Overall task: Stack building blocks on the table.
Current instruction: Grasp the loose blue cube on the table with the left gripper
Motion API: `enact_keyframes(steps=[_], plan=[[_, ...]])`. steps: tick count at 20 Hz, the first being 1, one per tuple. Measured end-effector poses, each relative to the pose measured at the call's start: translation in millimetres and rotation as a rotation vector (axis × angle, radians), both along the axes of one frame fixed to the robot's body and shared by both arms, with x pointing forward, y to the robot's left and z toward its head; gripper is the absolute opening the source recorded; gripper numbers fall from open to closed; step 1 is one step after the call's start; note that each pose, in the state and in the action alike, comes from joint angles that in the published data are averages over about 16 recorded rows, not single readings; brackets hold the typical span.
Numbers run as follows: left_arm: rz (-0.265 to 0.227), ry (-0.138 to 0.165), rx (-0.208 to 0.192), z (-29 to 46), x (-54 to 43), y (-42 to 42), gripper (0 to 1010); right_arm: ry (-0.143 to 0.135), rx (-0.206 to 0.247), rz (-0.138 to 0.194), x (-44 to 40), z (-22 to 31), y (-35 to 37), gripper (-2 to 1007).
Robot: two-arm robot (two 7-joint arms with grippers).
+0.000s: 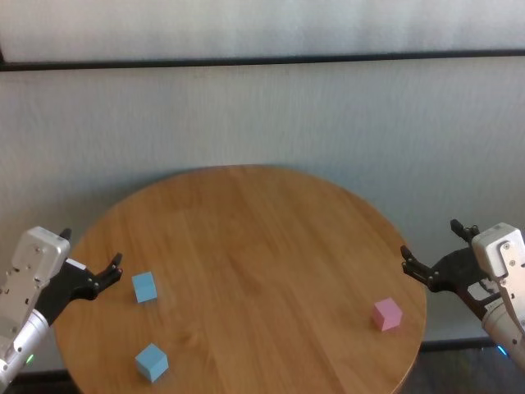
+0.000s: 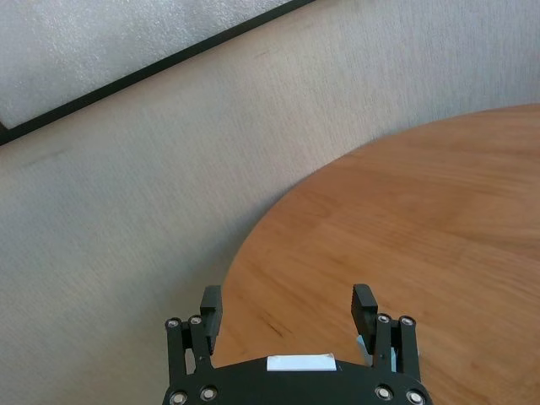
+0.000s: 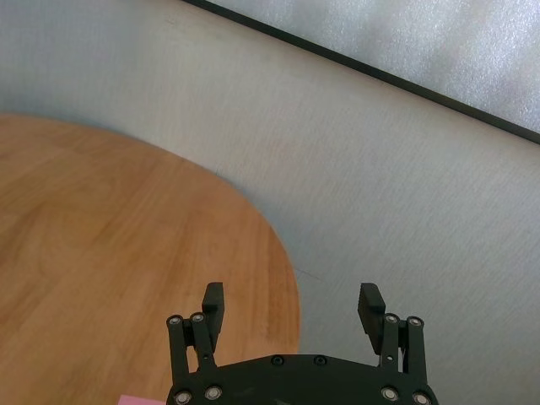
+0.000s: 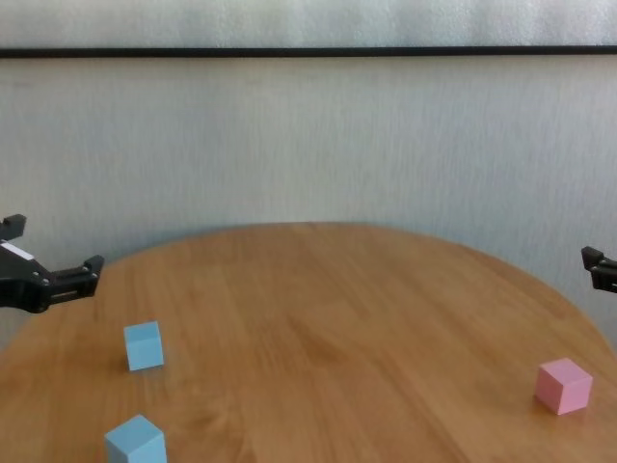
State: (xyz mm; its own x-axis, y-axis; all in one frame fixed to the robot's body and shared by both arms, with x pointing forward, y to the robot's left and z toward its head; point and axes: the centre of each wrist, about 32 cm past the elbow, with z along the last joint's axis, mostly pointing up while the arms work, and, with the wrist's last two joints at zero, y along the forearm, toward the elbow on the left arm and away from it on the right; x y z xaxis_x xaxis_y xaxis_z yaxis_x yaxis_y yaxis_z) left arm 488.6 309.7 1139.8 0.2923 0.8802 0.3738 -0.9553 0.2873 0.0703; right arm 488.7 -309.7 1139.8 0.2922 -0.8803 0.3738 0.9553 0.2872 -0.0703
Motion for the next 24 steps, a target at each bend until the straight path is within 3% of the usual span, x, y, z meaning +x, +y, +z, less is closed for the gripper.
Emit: enact_keyframes(steps=[17, 20, 24], plan=[[-0.002, 0.002, -0.001, 0.1, -0.1, 0.1, 1003, 0.000, 0.000, 0.000, 0.0, 0.0, 0.0, 1001], [-0.012, 0.018, -0.013, 2.0, -1.6, 0.9, 1003, 0.000, 0.000, 0.000, 0.0, 0.0, 0.0, 1001], [-0.043, 0.063, -0.045, 7.4, -6.4, 4.2, 1003, 0.000, 0.000, 0.000, 0.0, 0.0, 0.0, 1001]])
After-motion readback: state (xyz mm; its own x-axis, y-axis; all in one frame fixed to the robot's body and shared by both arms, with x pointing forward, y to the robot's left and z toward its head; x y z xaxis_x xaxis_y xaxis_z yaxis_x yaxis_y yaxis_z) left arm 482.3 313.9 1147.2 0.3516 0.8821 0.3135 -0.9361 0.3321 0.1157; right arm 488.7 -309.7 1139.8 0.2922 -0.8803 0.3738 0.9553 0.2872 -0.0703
